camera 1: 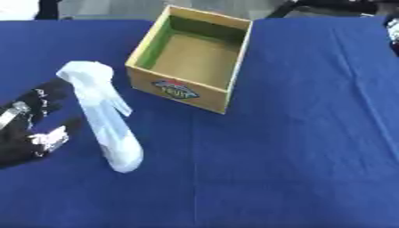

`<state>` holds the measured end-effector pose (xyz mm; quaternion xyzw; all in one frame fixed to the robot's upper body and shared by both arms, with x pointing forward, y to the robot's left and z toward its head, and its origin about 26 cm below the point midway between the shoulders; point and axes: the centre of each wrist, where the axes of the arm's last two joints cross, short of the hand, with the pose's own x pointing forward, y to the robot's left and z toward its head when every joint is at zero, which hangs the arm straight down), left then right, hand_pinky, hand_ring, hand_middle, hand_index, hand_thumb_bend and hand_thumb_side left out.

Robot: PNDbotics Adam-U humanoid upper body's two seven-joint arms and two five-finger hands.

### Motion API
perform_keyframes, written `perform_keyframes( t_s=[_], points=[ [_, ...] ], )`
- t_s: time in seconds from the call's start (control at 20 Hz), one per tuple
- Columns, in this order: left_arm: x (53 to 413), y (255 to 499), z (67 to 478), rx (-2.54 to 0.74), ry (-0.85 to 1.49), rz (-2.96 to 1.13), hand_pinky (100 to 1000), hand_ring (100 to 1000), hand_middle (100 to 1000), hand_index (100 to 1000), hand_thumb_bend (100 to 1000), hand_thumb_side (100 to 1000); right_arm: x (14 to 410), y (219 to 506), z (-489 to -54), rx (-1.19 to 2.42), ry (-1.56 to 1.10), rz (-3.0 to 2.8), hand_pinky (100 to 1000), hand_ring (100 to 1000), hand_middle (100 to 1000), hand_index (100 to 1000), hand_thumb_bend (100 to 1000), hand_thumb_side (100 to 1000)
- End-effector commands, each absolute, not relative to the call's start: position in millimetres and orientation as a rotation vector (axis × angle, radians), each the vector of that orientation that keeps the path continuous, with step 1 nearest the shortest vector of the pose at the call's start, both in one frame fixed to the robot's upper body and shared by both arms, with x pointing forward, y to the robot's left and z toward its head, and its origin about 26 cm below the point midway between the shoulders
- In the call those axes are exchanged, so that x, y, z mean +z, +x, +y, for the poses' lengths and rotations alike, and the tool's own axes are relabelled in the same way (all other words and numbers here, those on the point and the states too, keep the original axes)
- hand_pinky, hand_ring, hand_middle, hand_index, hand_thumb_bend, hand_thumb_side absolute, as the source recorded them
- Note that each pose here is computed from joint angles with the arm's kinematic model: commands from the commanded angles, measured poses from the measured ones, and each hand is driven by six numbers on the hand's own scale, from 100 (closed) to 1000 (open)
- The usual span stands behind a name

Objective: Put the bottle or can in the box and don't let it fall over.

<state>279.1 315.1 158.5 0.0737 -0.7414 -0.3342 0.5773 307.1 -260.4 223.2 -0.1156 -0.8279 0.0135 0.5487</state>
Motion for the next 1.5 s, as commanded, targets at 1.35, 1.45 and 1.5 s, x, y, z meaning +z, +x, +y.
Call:
perform_keyframes(
  t_s=[1.35, 1.45, 1.5],
  points=[
    [147, 294, 309, -0.891, 0.063, -1.656, 1000, 1000, 1000, 976, 368, 490, 233, 304, -261, 0.044, -0.285, -1.985, 1000, 990, 1000, 1000, 100, 499],
    [148, 293, 309, -0.899, 0.059, -1.661, 1000, 1000, 1000, 976, 368, 490, 233, 304, -261, 0.045, -0.287, -1.984, 1000, 990, 1000, 1000, 100, 501],
    [148, 293, 309, -0.905, 0.056, -1.659, 1000, 1000, 1000, 976, 369, 495, 233, 304, -261, 0.046, -0.287, -1.983, 1000, 990, 1000, 1000, 100, 501]
  ],
)
